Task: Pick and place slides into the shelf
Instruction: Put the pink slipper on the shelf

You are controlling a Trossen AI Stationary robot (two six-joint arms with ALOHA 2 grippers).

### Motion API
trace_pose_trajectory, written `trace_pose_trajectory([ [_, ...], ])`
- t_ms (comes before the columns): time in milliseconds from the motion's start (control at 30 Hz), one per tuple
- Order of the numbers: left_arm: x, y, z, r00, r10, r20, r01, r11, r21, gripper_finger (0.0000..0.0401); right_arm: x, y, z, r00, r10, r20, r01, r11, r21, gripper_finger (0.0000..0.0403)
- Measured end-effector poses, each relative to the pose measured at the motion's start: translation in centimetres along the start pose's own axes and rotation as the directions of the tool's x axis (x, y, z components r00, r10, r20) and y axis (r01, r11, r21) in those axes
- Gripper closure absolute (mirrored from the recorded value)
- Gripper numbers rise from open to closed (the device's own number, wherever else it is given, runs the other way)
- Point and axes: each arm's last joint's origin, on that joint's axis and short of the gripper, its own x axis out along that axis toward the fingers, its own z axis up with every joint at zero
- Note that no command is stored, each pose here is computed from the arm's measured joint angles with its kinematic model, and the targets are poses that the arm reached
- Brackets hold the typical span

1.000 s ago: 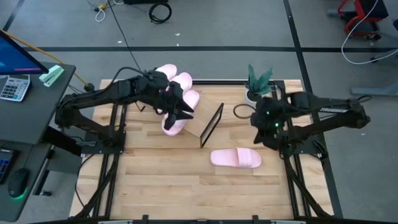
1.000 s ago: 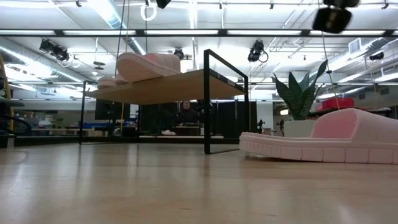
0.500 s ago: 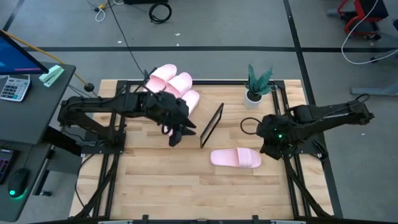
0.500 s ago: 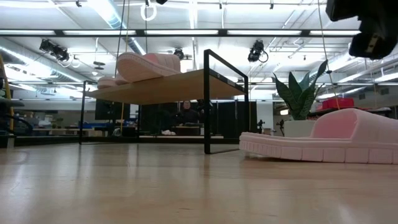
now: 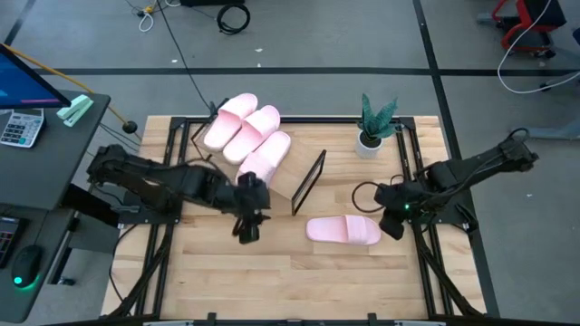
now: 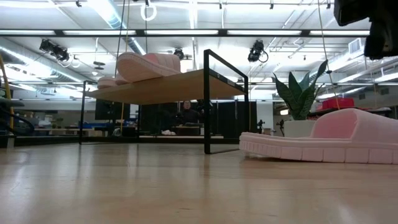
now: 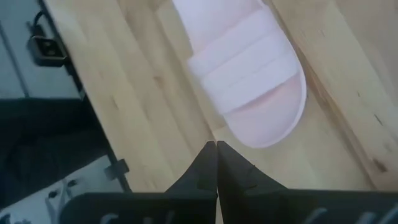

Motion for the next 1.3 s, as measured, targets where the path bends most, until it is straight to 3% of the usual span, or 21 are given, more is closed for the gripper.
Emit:
trace_pose_trajectory([
  [200,-0.7,-2.9,-1.1,0.999,0.029,0.028,-0.03,1.0,0.009,0.0269,1.2,0.8,-0.5,0.998,-0.067,-0.003,0.067,0.994,0.084,0.0403],
  [533,-1.5,-5.2,-2.2,0.997,0.045,0.064,-0.043,0.998,-0.035,0.027,3.7,1.7,-1.0,0.976,-0.217,-0.022,0.218,0.974,0.058,0.0403],
  [1300,-1.1,-3.9,-1.4,0.99,0.101,0.099,-0.083,0.981,-0.173,0.0278,4.6,1.7,-0.7,0.955,-0.296,0.032,0.297,0.954,-0.038,0.0403],
])
